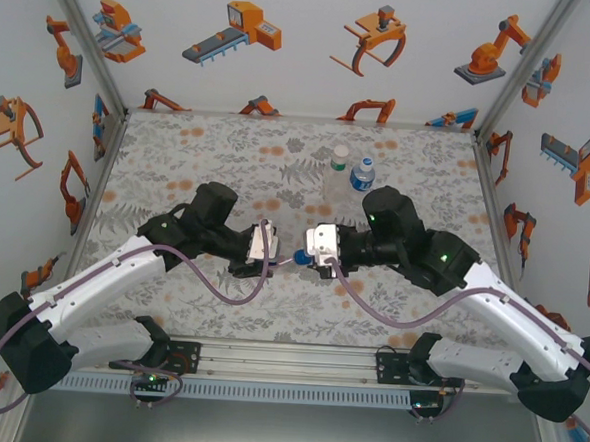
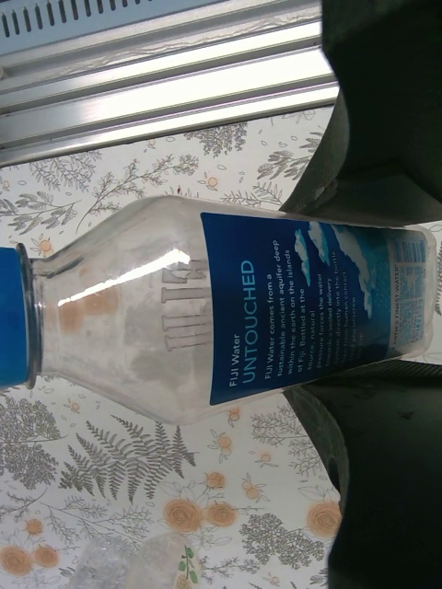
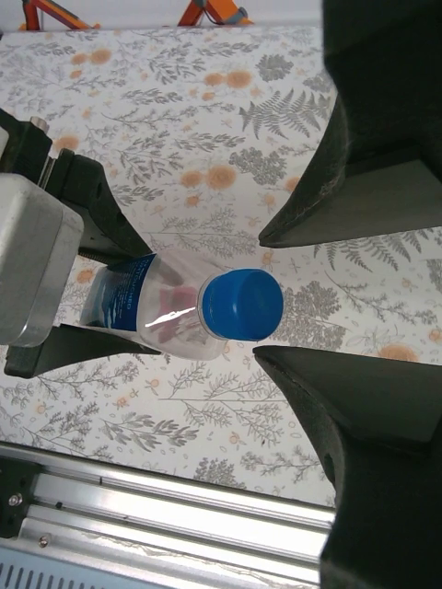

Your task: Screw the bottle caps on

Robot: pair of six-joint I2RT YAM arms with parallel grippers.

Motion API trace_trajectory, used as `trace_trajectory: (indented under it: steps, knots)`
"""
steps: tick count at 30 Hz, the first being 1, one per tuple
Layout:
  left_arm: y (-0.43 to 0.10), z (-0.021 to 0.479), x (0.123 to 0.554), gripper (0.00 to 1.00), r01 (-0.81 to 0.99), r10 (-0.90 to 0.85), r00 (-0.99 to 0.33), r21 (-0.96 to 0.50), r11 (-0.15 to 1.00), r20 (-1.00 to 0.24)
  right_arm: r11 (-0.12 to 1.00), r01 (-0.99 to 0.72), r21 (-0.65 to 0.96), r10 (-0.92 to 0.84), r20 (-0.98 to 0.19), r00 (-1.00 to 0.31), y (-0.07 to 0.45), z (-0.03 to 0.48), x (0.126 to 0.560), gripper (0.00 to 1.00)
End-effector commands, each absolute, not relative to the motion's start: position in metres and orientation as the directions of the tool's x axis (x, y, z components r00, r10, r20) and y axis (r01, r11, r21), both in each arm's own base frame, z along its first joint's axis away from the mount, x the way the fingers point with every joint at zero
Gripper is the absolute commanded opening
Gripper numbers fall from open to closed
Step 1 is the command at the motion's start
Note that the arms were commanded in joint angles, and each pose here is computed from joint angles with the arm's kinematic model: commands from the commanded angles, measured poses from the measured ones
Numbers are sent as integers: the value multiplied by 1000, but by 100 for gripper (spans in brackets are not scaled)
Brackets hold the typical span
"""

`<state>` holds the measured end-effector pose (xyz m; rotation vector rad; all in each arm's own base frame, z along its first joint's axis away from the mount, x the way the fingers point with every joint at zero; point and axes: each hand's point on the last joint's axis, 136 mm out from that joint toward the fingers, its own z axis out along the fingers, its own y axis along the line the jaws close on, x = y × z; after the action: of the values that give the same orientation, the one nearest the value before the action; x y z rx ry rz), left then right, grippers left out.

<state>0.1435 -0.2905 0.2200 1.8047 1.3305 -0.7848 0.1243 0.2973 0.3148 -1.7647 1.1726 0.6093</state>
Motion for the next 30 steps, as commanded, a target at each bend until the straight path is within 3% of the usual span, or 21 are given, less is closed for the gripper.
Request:
trace_trajectory:
  steps: [1, 12, 23, 30]
  knots:
    - [-292, 232, 136, 0, 950, 467, 303, 226, -214, -830, -198, -878, -437, -428, -767, 478, 300, 308, 118, 46]
    - [-293, 229, 137, 0, 952, 474, 297, 217, -216, -829, -222, -875, -431, -408, -773, 485, 308, 300, 115, 45]
    - [-293, 229, 137, 0, 952, 475, 296, 217, -215, -829, -166, -848, -503, -356, -772, 527, 306, 318, 116, 44]
    - [-293, 229, 137, 0, 952, 475, 296, 217, -214, -829, -189, -857, -480, -349, -783, 516, 307, 316, 111, 34]
